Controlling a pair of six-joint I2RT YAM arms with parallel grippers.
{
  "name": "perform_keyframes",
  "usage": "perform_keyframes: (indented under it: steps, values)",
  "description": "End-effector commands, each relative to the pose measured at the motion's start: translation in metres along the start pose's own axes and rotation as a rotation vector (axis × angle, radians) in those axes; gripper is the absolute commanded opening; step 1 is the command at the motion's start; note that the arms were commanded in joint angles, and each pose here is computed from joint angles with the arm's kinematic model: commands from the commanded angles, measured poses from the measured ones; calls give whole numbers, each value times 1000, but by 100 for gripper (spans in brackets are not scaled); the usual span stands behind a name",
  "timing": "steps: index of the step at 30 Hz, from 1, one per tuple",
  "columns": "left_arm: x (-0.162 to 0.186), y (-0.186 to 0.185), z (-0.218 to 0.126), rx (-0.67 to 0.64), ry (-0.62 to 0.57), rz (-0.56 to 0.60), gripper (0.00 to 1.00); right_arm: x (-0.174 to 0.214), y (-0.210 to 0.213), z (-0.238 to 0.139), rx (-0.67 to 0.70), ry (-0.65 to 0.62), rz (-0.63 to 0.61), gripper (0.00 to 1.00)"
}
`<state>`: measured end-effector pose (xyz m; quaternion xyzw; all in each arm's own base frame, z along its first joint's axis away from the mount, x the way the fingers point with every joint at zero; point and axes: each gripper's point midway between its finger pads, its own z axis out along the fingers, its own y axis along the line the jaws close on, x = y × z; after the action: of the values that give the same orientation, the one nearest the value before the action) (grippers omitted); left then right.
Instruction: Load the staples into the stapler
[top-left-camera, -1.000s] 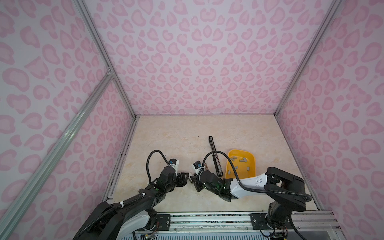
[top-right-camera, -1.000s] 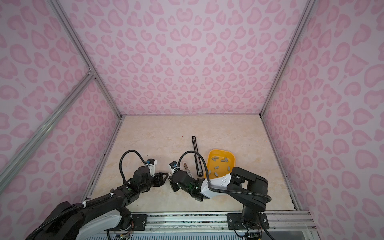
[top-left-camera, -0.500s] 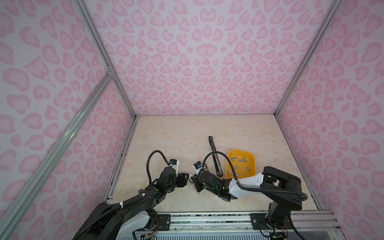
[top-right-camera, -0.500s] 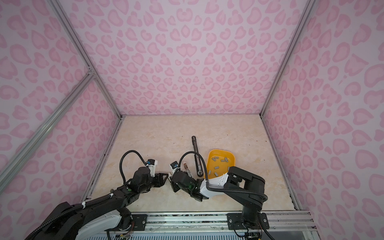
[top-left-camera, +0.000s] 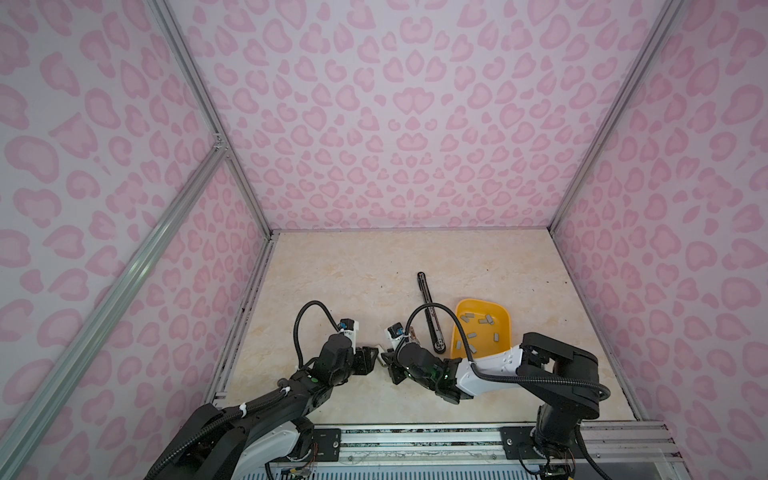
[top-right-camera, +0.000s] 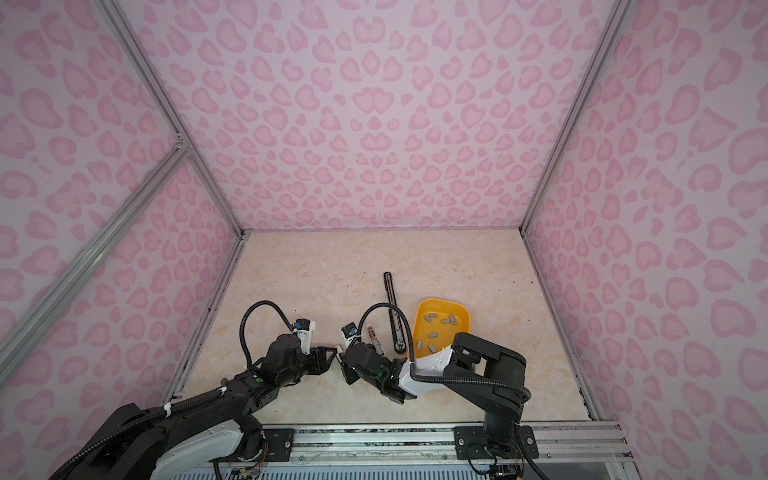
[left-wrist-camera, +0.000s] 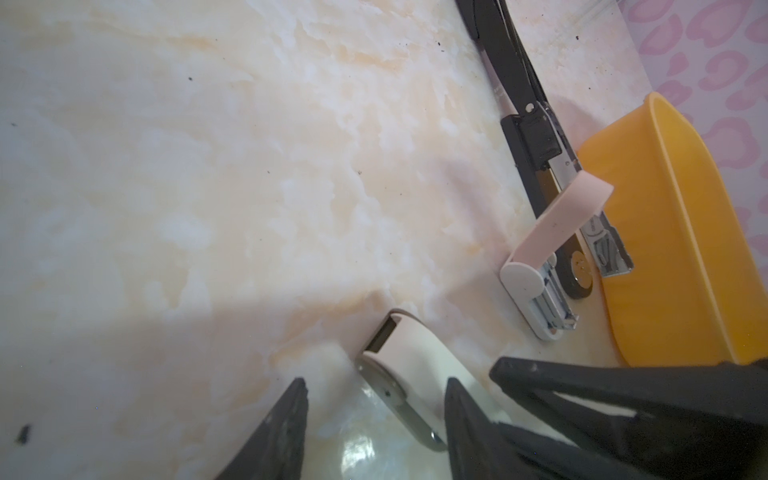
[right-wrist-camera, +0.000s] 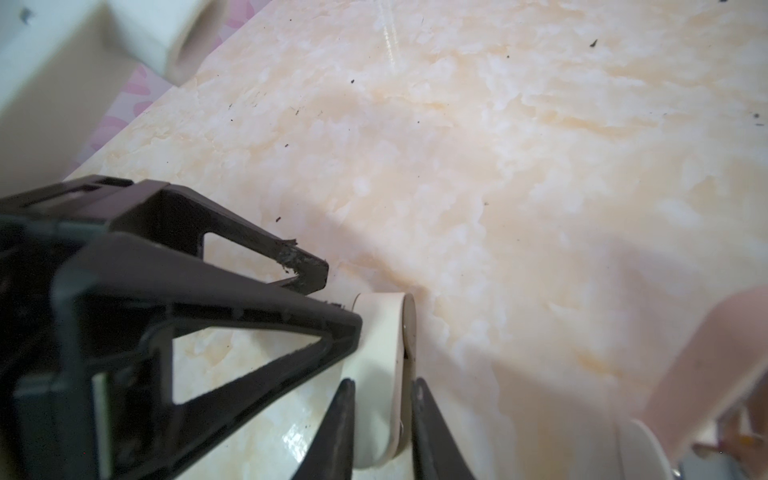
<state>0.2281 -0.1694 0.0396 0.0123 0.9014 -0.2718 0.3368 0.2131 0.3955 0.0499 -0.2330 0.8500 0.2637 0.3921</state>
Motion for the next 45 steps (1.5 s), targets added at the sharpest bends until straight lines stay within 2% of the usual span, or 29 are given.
perform_keyframes:
  steps: [1, 33, 40, 45]
  values:
    - [-3, 0, 0, 0, -16, 2, 54, 19, -12, 2, 44, 59, -22, 24]
    - [-1, 2, 4, -17, -12, 2, 52, 50, -29, 6, 81, 40, -37, 22]
    - [-8, 4, 0, -44, -31, 10, 52, 33, -19, 6, 73, 24, -53, 23]
    - [-23, 10, -6, -108, -80, 8, 52, -1, -11, 3, 97, -6, -86, 30]
